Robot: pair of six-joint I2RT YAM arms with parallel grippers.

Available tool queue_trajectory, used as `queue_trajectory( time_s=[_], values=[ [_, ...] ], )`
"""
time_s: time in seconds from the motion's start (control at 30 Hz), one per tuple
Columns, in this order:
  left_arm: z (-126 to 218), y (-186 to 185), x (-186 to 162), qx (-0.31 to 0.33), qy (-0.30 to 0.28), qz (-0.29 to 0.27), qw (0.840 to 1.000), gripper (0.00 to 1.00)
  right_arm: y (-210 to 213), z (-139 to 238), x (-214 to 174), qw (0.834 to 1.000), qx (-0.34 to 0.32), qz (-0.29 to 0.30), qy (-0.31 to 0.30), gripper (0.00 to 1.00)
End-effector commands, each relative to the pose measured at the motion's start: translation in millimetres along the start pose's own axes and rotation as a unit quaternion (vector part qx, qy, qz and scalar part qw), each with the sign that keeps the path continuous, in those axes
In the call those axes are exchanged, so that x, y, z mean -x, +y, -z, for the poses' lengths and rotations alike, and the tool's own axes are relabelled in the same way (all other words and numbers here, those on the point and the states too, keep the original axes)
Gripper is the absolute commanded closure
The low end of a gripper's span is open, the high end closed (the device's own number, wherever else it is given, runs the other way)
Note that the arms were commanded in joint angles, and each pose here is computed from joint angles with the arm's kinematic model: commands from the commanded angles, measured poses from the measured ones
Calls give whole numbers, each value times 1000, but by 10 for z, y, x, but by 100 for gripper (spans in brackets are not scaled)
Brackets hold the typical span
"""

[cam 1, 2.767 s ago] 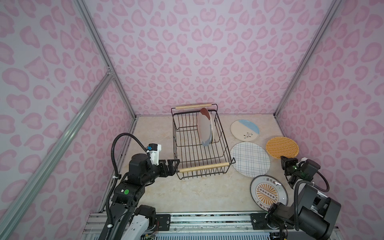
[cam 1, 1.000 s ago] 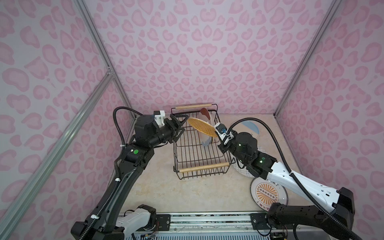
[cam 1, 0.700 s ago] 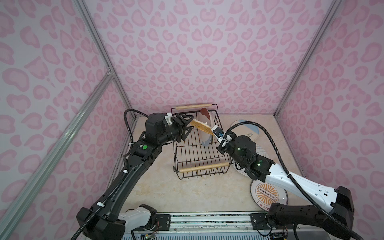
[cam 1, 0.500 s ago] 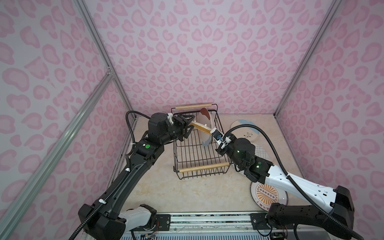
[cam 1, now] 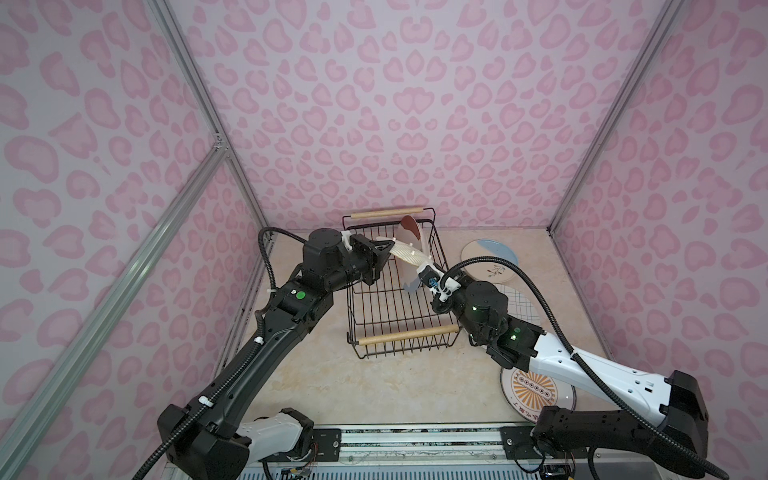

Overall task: Load the plates into the dish rack
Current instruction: 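Pass the bamboo tray from the right gripper to the left gripper above the rack, then carry the tray over the rack with the left gripper while the right withdraws, then lower the bamboo tray into the rack slots beside the painted plate with left gripper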

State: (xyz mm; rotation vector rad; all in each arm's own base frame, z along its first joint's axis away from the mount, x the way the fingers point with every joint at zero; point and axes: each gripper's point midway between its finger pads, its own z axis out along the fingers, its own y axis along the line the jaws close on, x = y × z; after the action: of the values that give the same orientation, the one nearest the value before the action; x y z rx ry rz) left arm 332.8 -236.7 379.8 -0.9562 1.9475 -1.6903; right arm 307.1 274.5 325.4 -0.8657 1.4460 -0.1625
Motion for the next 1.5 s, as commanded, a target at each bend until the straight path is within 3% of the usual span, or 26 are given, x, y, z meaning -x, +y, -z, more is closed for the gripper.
queue_trajectory(
  time_s=[0.0, 0.17, 0.4, 0.6, 0.77, 0.87, 1.1, 1.3, 1.47],
  values=[
    [56, -158, 14, -35, -10, -30, 999, 97, -110, 60, 217, 997, -16, -64, -45, 99],
    [143, -231, 23, -52, -22, -57, 997, 97, -189, 239, 299, 992, -3, -116, -46, 52],
    [463, -537, 28, -81, -70, -204, 973, 97, -327, 581, 275, 977, 31, -208, -25, 41],
    [645, -526, 47, -32, -94, -373, 922, 97, -533, 677, -65, 954, 23, -299, 24, 29],
    [520, -359, 113, 31, -77, -469, 879, 97, -786, 718, -464, 911, 16, -412, 18, 18],
    [315, -259, 162, 65, -52, -509, 857, 97, -870, 699, -706, 882, 23, -471, 18, 2],
    [-225, 83, 468, 139, -32, -538, 831, 97, -894, 719, -1052, 863, 6, -504, 27, 2],
    [-664, 398, 707, 174, -18, -531, 829, 97, -884, 778, -1250, 863, -20, -504, 38, 2],
    [-988, 634, 854, 190, 4, -513, 837, 97, -873, 772, -1274, 862, -19, -505, 39, 2]
  ],
)
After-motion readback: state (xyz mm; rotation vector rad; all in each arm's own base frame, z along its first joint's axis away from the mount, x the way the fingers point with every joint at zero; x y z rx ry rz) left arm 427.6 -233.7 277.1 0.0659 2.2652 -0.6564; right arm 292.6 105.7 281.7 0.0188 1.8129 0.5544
